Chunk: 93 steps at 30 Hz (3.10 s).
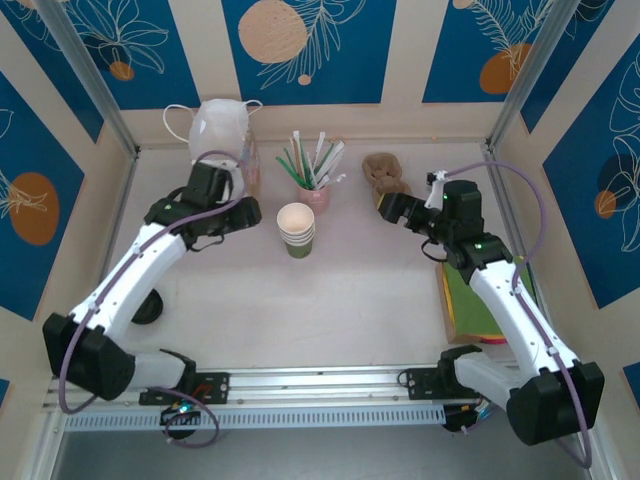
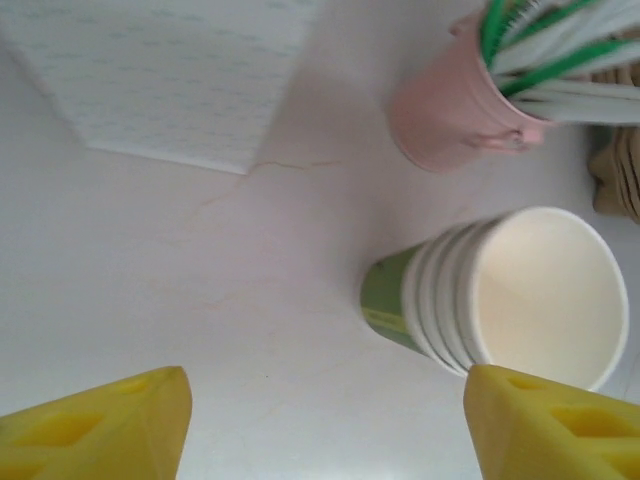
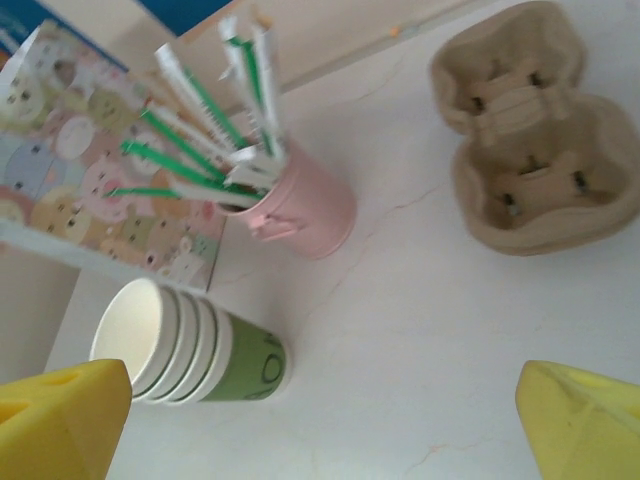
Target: Pack the takeout coffee
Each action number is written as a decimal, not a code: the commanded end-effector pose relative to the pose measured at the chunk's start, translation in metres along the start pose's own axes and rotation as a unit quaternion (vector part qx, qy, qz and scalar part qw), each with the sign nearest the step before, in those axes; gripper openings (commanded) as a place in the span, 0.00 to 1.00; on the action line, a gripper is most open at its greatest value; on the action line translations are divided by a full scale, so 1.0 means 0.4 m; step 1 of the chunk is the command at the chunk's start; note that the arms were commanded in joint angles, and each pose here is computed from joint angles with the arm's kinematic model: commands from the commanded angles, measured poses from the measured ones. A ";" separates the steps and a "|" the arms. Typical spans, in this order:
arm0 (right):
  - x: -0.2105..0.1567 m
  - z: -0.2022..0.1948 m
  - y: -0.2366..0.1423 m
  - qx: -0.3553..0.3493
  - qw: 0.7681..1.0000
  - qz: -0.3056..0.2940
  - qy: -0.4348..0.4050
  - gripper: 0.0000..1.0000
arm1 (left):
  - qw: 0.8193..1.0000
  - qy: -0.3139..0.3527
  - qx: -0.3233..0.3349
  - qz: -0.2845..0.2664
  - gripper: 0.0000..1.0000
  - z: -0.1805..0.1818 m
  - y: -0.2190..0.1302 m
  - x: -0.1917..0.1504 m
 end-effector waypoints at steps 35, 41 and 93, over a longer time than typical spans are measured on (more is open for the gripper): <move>-0.024 0.087 0.033 -0.036 0.995 0.038 -0.080 0.99 | 0.983 0.107 0.051 0.140 0.11 -0.178 0.196 0.006; -0.026 0.088 0.030 -0.038 0.995 0.038 -0.082 0.99 | 0.983 0.108 0.049 0.138 0.08 -0.181 0.196 0.010; -0.025 0.127 0.010 -0.005 0.995 0.031 -0.091 0.99 | 0.997 0.073 -0.026 0.022 0.00 -0.164 -0.174 0.104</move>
Point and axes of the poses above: each hand's point on the last joint's axis, 136 mm out from that joint toward the fingers, its own y axis out along the fingers, its own z axis along the line the jaws close on, x = y × z, the point moved 9 cm from there along -y, back along the fingers, and after that the axes turned 2 degrees about y, right-handed, at the moved point
